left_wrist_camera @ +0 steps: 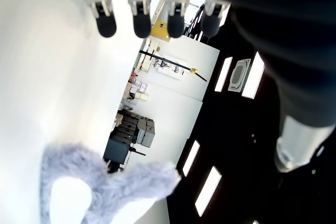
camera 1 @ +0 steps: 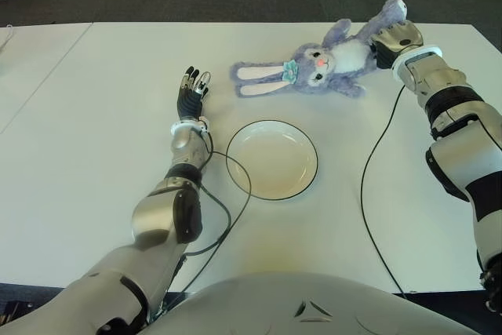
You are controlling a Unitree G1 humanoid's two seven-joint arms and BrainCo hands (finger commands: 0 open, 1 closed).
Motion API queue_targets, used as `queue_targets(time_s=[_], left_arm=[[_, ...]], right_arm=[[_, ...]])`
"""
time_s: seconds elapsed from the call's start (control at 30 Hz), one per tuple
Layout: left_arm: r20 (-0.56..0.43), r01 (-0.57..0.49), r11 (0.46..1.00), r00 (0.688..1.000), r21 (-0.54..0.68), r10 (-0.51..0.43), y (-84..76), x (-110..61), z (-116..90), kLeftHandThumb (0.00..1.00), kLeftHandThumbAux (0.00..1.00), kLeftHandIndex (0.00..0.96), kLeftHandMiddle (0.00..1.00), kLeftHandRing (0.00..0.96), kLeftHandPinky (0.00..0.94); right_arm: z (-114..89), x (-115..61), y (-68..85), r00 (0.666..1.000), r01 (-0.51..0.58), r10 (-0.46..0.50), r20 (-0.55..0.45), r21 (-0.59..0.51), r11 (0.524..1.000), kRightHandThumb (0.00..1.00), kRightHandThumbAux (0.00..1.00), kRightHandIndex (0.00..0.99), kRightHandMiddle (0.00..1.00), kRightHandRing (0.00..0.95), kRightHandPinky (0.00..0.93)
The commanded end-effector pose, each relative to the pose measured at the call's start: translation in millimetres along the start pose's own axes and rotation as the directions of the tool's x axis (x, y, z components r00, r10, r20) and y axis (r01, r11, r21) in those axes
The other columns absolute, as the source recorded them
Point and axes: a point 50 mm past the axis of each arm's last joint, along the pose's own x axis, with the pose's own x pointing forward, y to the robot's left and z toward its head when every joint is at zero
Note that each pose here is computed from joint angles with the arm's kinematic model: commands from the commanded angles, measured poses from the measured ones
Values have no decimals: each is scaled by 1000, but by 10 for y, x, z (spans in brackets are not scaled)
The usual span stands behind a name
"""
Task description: Put the doll into the plate.
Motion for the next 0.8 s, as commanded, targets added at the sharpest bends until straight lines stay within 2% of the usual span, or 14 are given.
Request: queue_targets(time_s=[0.03, 0.3, 0.43, 0.8], left_arm=[[-423, -161, 986, 897, -41, 129, 261, -693, -1002, 0, 610, 0, 0, 0, 13], [-426, -167, 985, 894, -38, 136, 260, -692, -1004, 0, 601, 0, 0, 0, 21], [-426, -173, 984, 894, -38, 141, 269, -698, -1007, 0, 605, 0, 0, 0, 27], [-423, -170, 985, 895, -33, 140, 294, -710, -1007, 0, 583, 0, 0, 0, 21]], right_arm=[[74, -17, 36, 997, 72, -73, 3, 119, 990, 718, 707, 431, 703, 724, 760], [76, -23, 1, 991, 132, -133, -11, 229, 964, 721, 708, 434, 735, 751, 763], [77, -14, -87, 980, 194, -198, -22, 323, 926, 719, 708, 435, 739, 752, 752], [67, -13, -209, 961, 257, -275, -20, 429, 866, 719, 709, 436, 746, 759, 760]])
